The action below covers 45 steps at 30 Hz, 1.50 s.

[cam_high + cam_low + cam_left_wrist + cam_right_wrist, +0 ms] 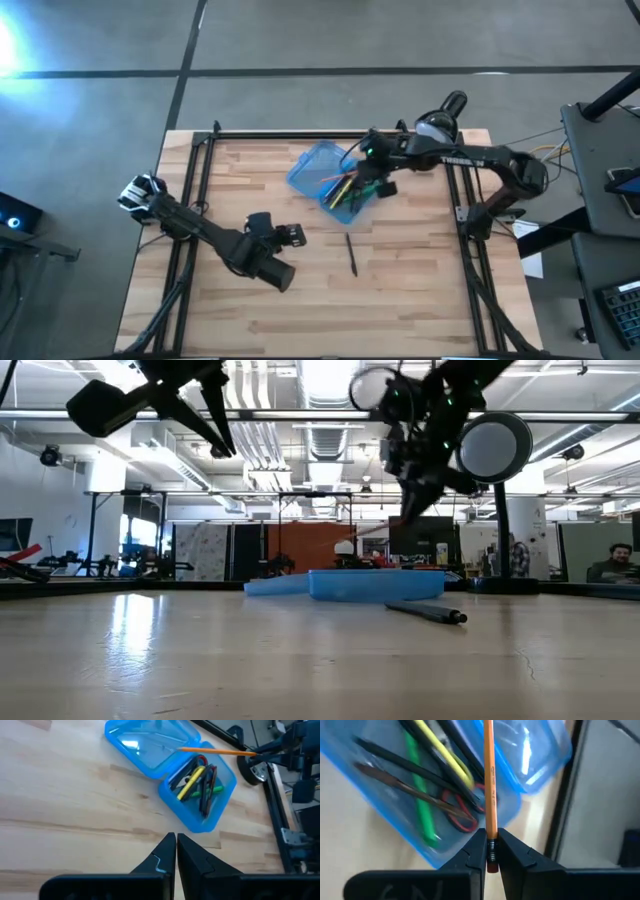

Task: Pick & place school supplies into a supply box
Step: Put the orange pencil into the blue supply box, then put the black pen into the blue supply box

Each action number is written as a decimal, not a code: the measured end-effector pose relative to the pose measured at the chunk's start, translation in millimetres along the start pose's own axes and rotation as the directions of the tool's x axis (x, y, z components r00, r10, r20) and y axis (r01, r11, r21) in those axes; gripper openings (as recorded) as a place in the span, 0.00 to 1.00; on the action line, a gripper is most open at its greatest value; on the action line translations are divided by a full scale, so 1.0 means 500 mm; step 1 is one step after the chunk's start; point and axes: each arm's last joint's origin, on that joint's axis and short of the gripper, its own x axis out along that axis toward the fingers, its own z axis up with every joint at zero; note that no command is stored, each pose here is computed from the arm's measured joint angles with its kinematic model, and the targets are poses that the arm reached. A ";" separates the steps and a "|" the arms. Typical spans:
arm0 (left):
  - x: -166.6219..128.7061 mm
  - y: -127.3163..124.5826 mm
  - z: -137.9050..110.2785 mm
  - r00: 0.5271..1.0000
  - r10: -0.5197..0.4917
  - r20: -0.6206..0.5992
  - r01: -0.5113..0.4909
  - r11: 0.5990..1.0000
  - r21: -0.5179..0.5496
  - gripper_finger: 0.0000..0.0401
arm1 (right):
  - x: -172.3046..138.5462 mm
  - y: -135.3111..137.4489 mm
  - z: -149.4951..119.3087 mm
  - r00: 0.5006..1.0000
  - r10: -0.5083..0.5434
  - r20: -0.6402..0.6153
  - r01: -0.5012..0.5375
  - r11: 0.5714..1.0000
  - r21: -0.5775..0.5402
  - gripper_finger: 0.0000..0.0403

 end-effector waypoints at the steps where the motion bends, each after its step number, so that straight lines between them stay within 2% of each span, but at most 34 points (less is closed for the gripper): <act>1: 0.001 0.002 -0.001 1.000 0.000 0.001 0.000 1.000 -0.001 0.00 | 0.005 -0.007 -0.016 1.000 -0.015 -0.002 0.015 1.000 0.005 0.07; 4: 0.005 0.000 -0.004 1.000 -0.014 0.000 0.014 1.000 -0.021 0.00 | 0.024 -0.014 -0.051 0.998 -0.056 -0.032 0.055 0.998 -0.012 0.07; 7: 0.006 0.000 -0.004 1.000 -0.014 0.004 0.014 0.999 -0.029 0.00 | 0.050 0.003 -0.074 0.997 -0.023 -0.069 0.019 0.998 -0.063 0.07; 16: 0.012 -0.003 0.002 0.999 -0.019 0.030 0.020 0.999 -0.029 0.00 | 0.080 0.053 -0.071 0.998 0.023 -0.063 -0.033 0.986 -0.165 0.07; 22: 0.017 -0.005 0.006 0.999 -0.015 0.038 0.016 1.000 -0.023 0.00 | 0.090 0.060 -0.072 0.997 0.031 -0.065 -0.041 0.985 -0.167 0.07; 26: 0.019 -0.006 0.007 0.999 -0.014 0.042 0.015 1.000 -0.019 0.00 | 0.091 0.056 -0.066 0.999 0.009 -0.038 -0.012 0.996 -0.085 0.08; 28: 0.019 -0.006 0.008 0.999 -0.017 0.046 0.017 1.000 -0.008 0.00 | 0.090 0.056 -0.066 0.999 0.009 -0.037 -0.012 0.997 -0.077 0.10; 32: 0.019 -0.006 0.008 0.999 -0.019 0.049 0.019 1.000 -0.004 0.00 | 0.093 0.058 -0.069 0.999 0.011 -0.047 -0.014 0.998 -0.061 0.18; 36: 0.019 -0.006 0.008 0.998 -0.021 0.054 0.021 1.000 -0.004 0.00 | 0.089 0.056 -0.071 0.997 -0.026 -0.071 0.026 1.000 -0.007 0.29; 41: 0.022 -0.008 0.011 0.998 -0.021 0.061 0.021 1.000 -0.001 0.00 | 0.053 0.049 -0.067 0.996 -0.071 -0.056 0.078 0.989 0.130 0.40; 43: 0.022 -0.008 0.011 0.998 -0.021 0.061 0.021 1.000 -0.001 0.00 | 0.028 0.049 -0.061 0.996 -0.086 -0.024 0.089 0.971 0.222 0.42; 45: 0.022 -0.008 0.011 0.998 -0.021 0.061 0.021 1.000 -0.001 0.00 | 0.001 0.054 -0.057 0.998 -0.059 0.007 0.053 0.938 0.344 0.43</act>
